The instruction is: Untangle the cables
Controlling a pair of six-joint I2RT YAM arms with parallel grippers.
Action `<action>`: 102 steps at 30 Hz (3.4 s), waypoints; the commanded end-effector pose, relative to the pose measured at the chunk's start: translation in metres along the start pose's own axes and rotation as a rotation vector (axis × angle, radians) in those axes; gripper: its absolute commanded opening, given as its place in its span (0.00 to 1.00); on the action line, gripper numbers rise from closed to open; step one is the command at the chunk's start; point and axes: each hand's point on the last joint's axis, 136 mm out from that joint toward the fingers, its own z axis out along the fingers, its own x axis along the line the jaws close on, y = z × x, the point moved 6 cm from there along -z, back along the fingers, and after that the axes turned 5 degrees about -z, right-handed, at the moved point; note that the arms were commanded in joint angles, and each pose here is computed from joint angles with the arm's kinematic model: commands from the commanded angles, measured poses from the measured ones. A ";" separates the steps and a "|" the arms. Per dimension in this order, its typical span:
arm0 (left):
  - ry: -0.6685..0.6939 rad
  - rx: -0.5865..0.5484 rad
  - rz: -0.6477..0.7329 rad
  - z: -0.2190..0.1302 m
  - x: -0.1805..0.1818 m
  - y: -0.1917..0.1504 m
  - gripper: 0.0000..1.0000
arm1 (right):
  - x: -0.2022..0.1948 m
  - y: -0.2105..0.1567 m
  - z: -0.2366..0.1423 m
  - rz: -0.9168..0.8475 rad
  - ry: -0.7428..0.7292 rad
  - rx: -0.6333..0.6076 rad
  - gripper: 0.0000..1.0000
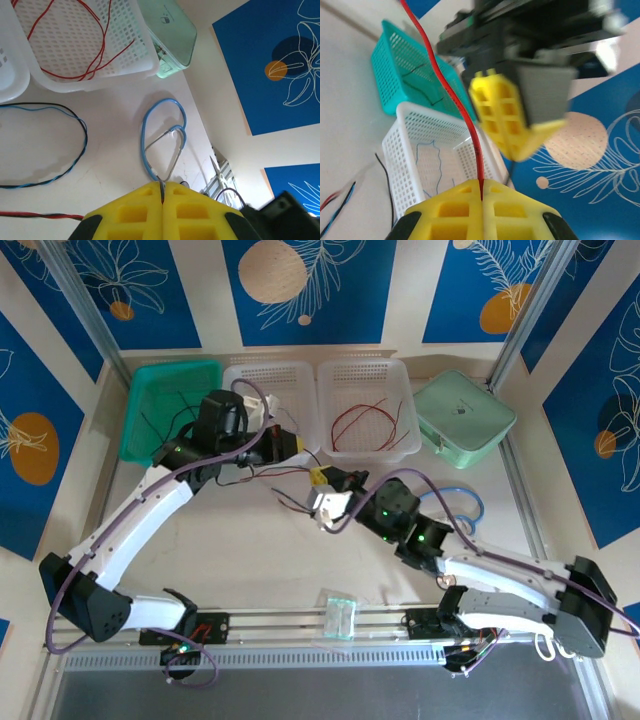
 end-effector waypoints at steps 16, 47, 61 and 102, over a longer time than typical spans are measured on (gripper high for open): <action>-0.024 -0.093 0.011 -0.031 -0.002 0.029 0.00 | -0.076 -0.011 -0.060 0.469 -0.238 -0.042 0.00; 0.375 -0.809 0.367 -0.171 -0.038 0.068 0.00 | -0.219 -0.063 -0.103 0.934 -0.954 0.210 0.00; 0.627 -1.148 0.447 -0.226 -0.027 0.063 0.00 | -0.226 -0.097 -0.154 1.015 -1.229 0.422 0.00; 0.653 -1.265 0.617 -0.259 -0.103 0.157 0.00 | -0.253 -0.057 -0.220 1.208 -1.280 0.268 0.00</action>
